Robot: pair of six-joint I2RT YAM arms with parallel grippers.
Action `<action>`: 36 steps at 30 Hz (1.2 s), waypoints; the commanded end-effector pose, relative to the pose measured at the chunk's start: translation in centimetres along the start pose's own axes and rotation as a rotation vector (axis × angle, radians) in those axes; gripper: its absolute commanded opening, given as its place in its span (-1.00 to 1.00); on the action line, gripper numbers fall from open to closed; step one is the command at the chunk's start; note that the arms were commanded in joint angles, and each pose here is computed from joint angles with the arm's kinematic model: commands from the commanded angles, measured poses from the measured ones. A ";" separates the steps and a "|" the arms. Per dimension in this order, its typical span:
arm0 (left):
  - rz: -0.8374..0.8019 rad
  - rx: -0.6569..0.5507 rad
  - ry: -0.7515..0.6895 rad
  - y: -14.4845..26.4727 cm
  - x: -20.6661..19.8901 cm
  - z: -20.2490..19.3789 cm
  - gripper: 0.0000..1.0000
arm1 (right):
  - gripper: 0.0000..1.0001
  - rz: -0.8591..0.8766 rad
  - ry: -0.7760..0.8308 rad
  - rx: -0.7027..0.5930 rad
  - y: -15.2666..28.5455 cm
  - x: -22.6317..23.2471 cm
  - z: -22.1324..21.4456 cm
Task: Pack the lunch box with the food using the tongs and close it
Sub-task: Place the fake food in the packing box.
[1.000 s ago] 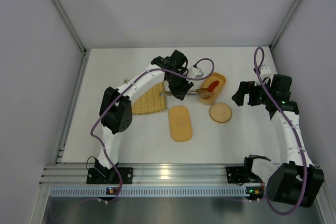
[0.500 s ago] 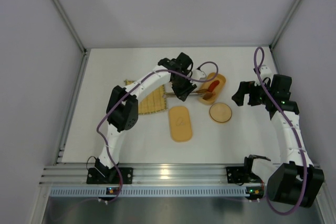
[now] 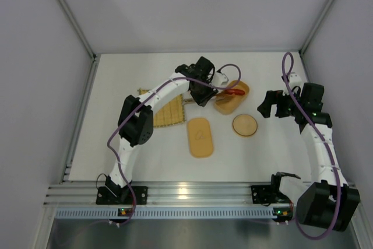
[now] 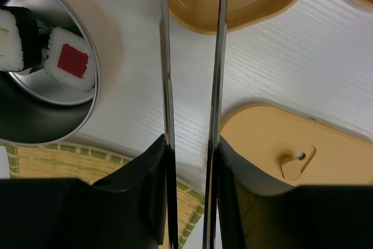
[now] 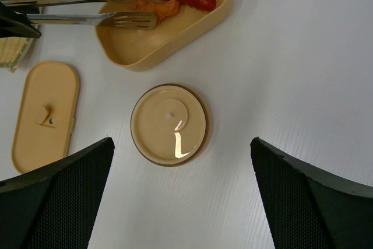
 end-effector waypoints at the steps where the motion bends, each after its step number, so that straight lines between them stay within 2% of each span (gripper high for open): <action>1: 0.042 -0.139 -0.011 3.4 0.4 2.8 -0.37 | 0.99 0.009 0.042 -0.079 0.6 0.1 1.5; 3: 0.008 -0.142 -0.018 3.2 0.0 2.7 -0.15 | 0.99 0.009 0.042 -0.078 0.6 0.1 1.5; 4: -0.023 -0.147 -0.019 3.2 -0.4 2.7 -0.11 | 0.99 0.009 0.044 -0.079 0.6 0.1 1.5; 14: -0.099 -0.166 -0.040 4.0 -1.4 2.7 -0.04 | 0.99 0.009 0.041 -0.077 0.5 0.1 1.5; 19: -0.055 -0.211 -0.028 5.6 -0.8 3.5 -0.06 | 0.99 0.009 0.043 -0.081 0.6 0.1 1.6; 28: -0.006 -0.357 0.050 12.1 0.1 4.6 -0.14 | 0.99 0.013 0.044 -0.082 0.7 0.2 1.7; 31: -0.012 -0.385 0.126 14.1 0.8 3.2 -0.30 | 0.99 0.015 0.048 -0.083 0.8 0.3 1.9; 33: -0.051 -0.394 0.230 14.4 1.8 1.0 -0.38 | 0.99 0.017 0.050 -0.082 0.9 0.4 2.0; 35: -0.041 -0.449 0.268 16.6 2.1 -0.3 -0.45 | 0.99 0.018 0.051 -0.083 1.0 0.5 2.1; 36: -0.030 -0.422 0.334 16.1 3.0 -2.8 -0.46 | 0.99 0.020 0.053 -0.083 1.0 0.5 2.1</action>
Point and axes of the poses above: each gripper's point midway between its finger pads, its own y axis back along the fingers, its own x axis along the line the jaws close on, z = x × y, the point moved 6 cm from there along y, back along the fingers, and after that the axes turned 9 degrees about -y, right-handed, at the moved point
